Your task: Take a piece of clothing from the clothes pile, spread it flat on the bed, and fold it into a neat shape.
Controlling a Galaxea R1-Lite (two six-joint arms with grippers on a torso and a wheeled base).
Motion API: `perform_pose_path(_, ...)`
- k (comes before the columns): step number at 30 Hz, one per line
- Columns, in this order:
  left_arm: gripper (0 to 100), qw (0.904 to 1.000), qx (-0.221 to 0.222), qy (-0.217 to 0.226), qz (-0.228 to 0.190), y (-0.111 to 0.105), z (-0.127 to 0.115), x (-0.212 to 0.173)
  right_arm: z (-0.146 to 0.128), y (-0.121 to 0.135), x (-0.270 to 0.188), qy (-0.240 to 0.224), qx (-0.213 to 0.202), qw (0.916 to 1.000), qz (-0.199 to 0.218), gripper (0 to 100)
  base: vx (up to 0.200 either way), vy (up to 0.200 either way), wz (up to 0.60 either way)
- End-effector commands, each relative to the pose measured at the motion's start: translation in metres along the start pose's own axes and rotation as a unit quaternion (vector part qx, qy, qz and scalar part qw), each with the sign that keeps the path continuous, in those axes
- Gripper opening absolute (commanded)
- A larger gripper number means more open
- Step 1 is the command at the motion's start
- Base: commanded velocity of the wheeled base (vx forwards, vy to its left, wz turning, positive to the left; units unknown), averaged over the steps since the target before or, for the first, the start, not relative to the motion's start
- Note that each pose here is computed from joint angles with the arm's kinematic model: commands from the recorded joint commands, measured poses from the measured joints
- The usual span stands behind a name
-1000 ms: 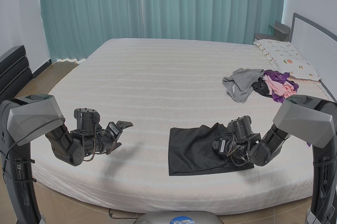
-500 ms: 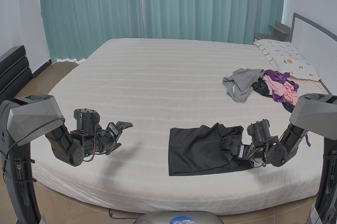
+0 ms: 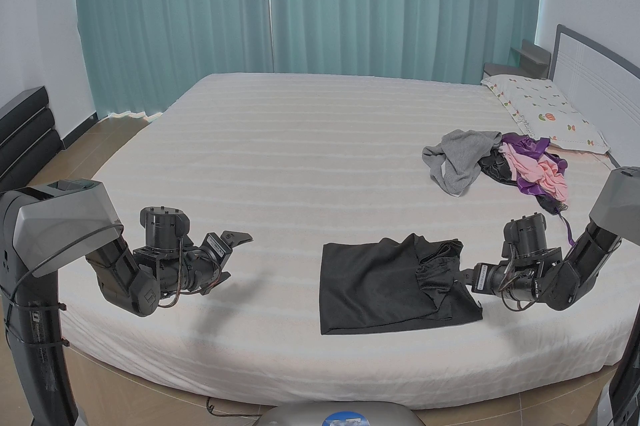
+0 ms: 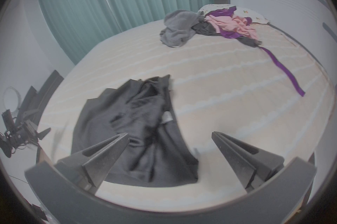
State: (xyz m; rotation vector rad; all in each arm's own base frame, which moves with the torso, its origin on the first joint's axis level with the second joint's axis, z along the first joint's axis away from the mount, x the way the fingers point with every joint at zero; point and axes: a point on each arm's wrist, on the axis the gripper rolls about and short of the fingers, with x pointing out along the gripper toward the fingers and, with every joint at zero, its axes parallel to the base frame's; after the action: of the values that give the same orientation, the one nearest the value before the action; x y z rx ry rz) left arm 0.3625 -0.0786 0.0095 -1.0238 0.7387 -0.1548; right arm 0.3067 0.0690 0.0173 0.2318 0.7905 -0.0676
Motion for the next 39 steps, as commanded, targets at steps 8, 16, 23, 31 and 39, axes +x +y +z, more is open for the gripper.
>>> perform_pose_path(8,100,1.0,0.0,0.0,-0.001,0.0,0.0,0.001,-0.005,0.052,0.047,-0.006,0.003,0.9985,0.054,100,0.0,0.0,0.0)
perform_pose_path(16,100,1.0,0.001,0.001,-0.001,-0.001,0.0,0.001,-0.014,0.047,0.064,0.013,-0.019,0.9996,0.018,100,0.0,0.0,0.0)
perform_pose_path(23,100,1.0,0.001,0.001,0.0,0.0,-0.001,0.001,-0.017,0.029,0.051,0.015,-0.018,0.9996,-0.014,100,0.0,0.0,0.0)
perform_pose_path(31,100,1.0,0.001,0.001,0.0,0.0,-0.001,0.001,-0.01,-0.02,0.017,0.026,-0.001,0.9986,-0.045,100,0.0,0.0,0.0)
perform_pose_path(39,100,1.0,0.001,0.002,0.001,0.001,-0.001,0.001,0.002,-0.041,-0.023,0.018,0.006,0.9997,0.018,100,0.0,0.0,0.0)
